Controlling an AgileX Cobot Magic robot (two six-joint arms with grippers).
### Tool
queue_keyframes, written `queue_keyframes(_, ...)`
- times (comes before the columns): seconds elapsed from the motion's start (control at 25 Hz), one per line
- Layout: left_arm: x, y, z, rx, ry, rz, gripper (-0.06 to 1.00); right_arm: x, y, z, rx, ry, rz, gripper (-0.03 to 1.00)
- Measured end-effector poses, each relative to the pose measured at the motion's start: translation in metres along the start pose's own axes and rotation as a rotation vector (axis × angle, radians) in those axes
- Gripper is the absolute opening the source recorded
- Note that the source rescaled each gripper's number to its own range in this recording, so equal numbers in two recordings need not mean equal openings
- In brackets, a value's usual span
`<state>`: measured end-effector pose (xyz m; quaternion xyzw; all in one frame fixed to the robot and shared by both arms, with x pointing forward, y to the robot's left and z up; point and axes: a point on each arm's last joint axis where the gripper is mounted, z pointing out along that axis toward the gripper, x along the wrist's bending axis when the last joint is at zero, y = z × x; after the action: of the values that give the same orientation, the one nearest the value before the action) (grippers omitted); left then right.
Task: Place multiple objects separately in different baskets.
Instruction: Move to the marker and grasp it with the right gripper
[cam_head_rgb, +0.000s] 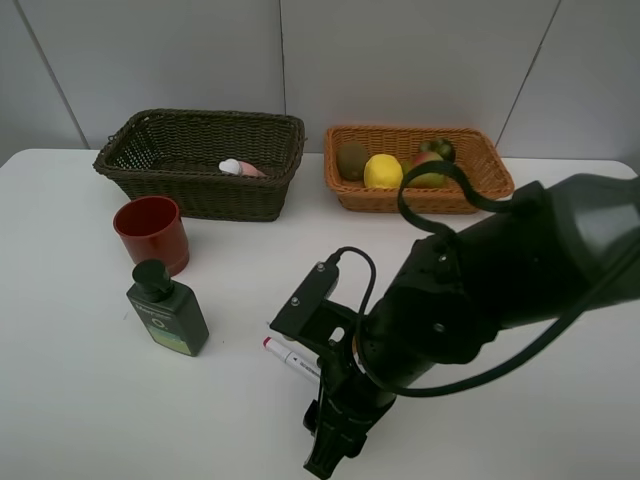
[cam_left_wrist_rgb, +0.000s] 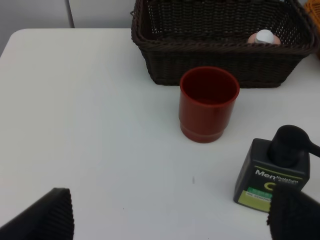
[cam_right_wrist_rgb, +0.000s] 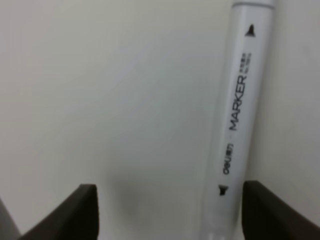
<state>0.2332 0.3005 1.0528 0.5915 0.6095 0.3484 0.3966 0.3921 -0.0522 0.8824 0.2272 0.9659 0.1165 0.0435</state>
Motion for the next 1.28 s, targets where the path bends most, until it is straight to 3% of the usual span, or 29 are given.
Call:
queue_keyframes(0.16,0.000,0.000,0.000,0.000,0.000,0.000,1.00,0.000,0.004,0.001,-0.044,-0.003,0.000,0.58)
queue_keyframes(0.84,0.000,0.000,0.000,0.000,0.000,0.000,1.00,0.001,0.005,0.005,-0.044,0.008,0.031,0.58)
queue_keyframes(1.28,0.000,0.000,0.000,0.000,0.000,0.000,1.00,-0.003,0.048,0.010,0.043,0.021,0.037,0.58)
